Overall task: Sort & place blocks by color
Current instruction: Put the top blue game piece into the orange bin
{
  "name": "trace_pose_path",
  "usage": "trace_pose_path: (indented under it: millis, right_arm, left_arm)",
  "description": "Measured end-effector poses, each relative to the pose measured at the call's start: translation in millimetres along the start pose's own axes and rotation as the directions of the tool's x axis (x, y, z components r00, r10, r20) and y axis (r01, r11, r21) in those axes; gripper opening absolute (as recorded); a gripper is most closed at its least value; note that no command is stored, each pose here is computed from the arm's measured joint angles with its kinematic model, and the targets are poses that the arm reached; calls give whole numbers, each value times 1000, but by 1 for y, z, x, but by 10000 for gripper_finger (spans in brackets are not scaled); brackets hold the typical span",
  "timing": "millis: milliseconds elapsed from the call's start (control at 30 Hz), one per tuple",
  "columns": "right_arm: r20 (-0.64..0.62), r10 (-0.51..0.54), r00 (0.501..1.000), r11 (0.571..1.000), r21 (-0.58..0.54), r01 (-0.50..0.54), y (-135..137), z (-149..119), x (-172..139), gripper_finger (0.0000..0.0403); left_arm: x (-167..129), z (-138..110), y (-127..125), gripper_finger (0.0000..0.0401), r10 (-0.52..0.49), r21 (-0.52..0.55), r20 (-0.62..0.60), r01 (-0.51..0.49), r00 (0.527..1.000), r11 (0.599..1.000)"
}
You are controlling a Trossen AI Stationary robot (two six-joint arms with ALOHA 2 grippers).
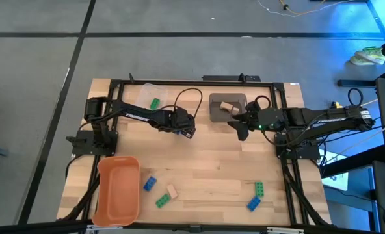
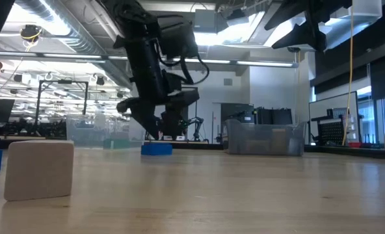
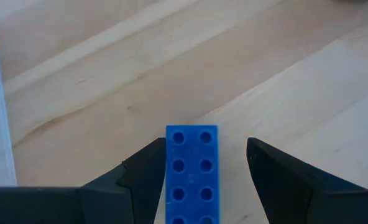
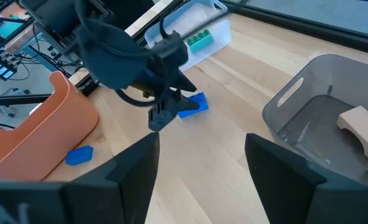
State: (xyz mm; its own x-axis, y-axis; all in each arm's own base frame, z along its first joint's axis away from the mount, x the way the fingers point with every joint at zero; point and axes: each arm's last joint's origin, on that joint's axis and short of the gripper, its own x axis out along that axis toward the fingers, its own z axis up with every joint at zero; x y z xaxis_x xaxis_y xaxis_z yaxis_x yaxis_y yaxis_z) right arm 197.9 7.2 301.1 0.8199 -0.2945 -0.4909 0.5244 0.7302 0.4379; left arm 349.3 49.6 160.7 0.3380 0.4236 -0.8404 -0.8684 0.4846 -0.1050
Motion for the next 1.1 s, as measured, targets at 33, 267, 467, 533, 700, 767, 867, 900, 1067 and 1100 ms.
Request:
trace_pose_path:
  millis: [33, 267, 467, 533, 700, 767, 867, 900, 1067, 1100]
  right_arm:
    - [0, 0, 1000, 1000, 0, 0, 0, 0, 0, 237]
    - [0, -1, 1000, 1000, -1, 1, 0, 0, 0, 237]
    - [18, -16, 1000, 1000, 1, 16, 0, 1, 0, 237]
    - [19, -17, 1000, 1000, 1, 17, 0, 1, 0, 237]
    - [20, -17, 1000, 1000, 2, 17, 0, 1, 0, 237]
    - [22, -20, 1000, 1000, 2, 20, -1, 1, 0, 237]
    - [27, -25, 999, 1000, 3, 25, -1, 1, 0, 237]
    - [28, -26, 999, 1000, 3, 25, -1, 1, 0, 237]
    - [33, -25, 999, 1000, 4, 25, -1, 2, 0, 237]
    - [35, -27, 999, 1000, 4, 27, -1, 2, 0, 237]
  left_arm:
    - [1, 0, 1, 215, 7, 13, -7, -7, 1000, 1000]
    - [17, -4, 3, 215, 13, 18, -74, -11, 997, 1000]
    - [27, -11, 2, 215, 9, 47, -136, -3, 991, 999]
    - [28, -13, 1, 215, 11, 73, -147, -1, 989, 997]
    - [23, -15, 3, 194, 11, 170, -185, 21, 983, 985]
    - [21, -16, 4, 165, 3, 210, -217, 44, 976, 977]
    - [14, -14, 8, 126, -30, 266, -295, 113, 955, 957]
    - [12, -13, 9, 127, -42, 283, -310, 134, 950, 950]
    - [-21, 6, 15, 127, -182, 325, -309, 284, 933, 902]
    - [-34, 12, 17, 127, -215, 334, -277, 304, 936, 892]
